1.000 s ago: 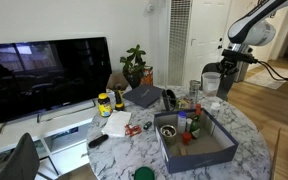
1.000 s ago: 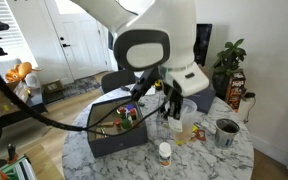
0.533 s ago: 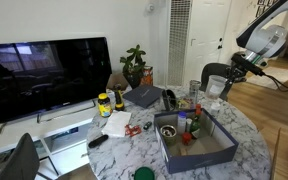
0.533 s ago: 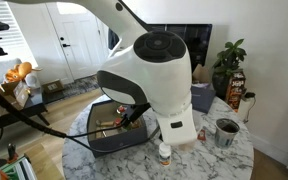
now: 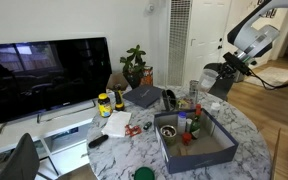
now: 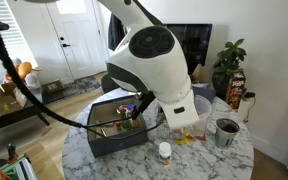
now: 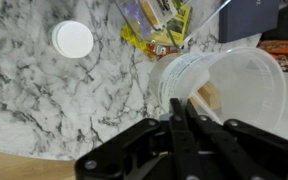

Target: Pick up the clear frost cold cup and put it on the right side of the table

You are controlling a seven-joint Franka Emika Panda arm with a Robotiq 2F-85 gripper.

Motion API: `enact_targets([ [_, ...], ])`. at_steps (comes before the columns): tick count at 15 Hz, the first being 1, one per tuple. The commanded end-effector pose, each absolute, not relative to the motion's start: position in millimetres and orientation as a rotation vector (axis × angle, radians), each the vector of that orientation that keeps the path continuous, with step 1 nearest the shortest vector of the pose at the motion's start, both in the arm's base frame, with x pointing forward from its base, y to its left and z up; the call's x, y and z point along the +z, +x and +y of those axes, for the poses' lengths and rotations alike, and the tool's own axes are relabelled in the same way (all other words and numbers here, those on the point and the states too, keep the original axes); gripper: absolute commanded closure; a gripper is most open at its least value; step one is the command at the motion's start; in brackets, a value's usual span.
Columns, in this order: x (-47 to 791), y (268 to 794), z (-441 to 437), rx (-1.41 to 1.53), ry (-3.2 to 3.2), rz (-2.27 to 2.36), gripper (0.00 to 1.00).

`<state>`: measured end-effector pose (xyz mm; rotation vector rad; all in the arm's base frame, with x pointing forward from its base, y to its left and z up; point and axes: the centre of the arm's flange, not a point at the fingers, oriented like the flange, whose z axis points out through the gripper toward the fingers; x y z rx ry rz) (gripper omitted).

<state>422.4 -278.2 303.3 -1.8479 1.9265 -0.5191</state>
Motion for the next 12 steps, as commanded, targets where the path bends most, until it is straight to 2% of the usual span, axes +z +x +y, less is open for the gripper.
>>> enact_targets([
  [1,274.7,454.0,-268.6,-0.427,-1.95,1.947,0.99],
  [12,249.2,448.4,-283.3,-0.33,-1.958,2.106,0.99],
])
